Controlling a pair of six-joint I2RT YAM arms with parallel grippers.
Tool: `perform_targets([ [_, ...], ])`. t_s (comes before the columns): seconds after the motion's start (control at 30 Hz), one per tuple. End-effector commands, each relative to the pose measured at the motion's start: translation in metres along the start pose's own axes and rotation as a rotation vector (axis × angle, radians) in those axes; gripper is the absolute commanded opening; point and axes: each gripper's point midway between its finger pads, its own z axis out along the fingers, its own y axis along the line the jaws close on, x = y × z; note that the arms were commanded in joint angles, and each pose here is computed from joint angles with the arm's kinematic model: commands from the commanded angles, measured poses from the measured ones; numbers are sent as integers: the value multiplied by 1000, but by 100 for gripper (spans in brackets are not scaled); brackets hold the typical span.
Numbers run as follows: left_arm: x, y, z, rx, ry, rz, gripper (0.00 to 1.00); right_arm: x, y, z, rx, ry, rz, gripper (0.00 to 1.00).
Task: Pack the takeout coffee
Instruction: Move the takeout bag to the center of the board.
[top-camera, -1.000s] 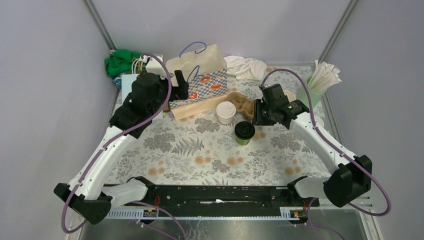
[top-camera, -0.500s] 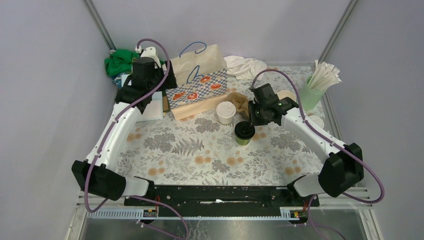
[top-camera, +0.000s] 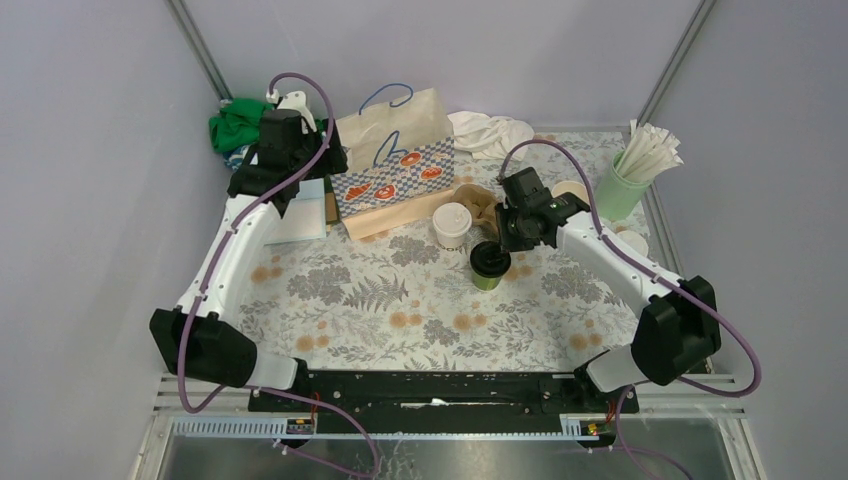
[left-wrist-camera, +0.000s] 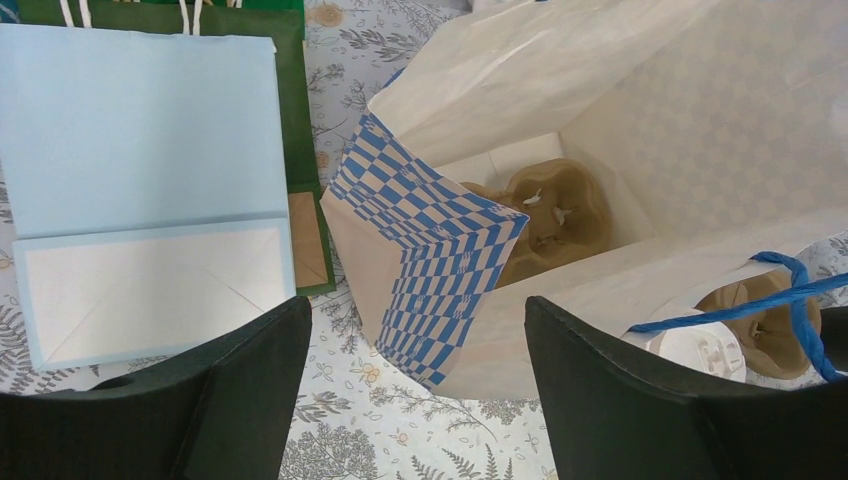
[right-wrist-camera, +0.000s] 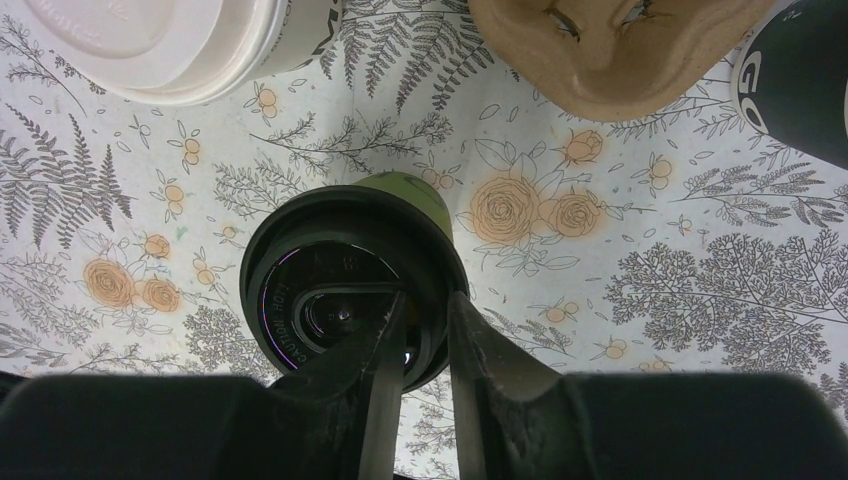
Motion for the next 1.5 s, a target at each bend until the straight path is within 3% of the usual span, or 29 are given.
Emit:
perform_targets([
  [0.0, -23, -8, -3, 40, -54, 8, 81, -6, 5, 1, -7, -8, -25, 27],
  [0.1, -24, -8, -1, 44, -48, 14, 81, -6, 7, 3, -17, 2, -28, 20],
  [0.27, -28, -8, 1, 50, -53, 46, 81, -15, 13, -16, -43, -16, -28, 1],
  [0.6, -30, -12, 11, 64, -30, 82, 84, -37, 14, -83, -73, -156, -11, 0],
  [0.87, -29, -32, 19, 142, 15, 86, 81, -63, 10, -144, -82, -357, 27, 0],
  [1.1, -14, -19, 33, 41, 102, 104, 60, -90, 10, -194, -105, -520, 47, 0],
  [1.3, -3, -11, 32, 17, 118, 128, 49, -115, 17, -222, -132, -616, 38, 0],
  [1.47, -5, 10, 25, -73, 104, 151, 18, -137, 25, -230, -163, -679, 62, 0],
])
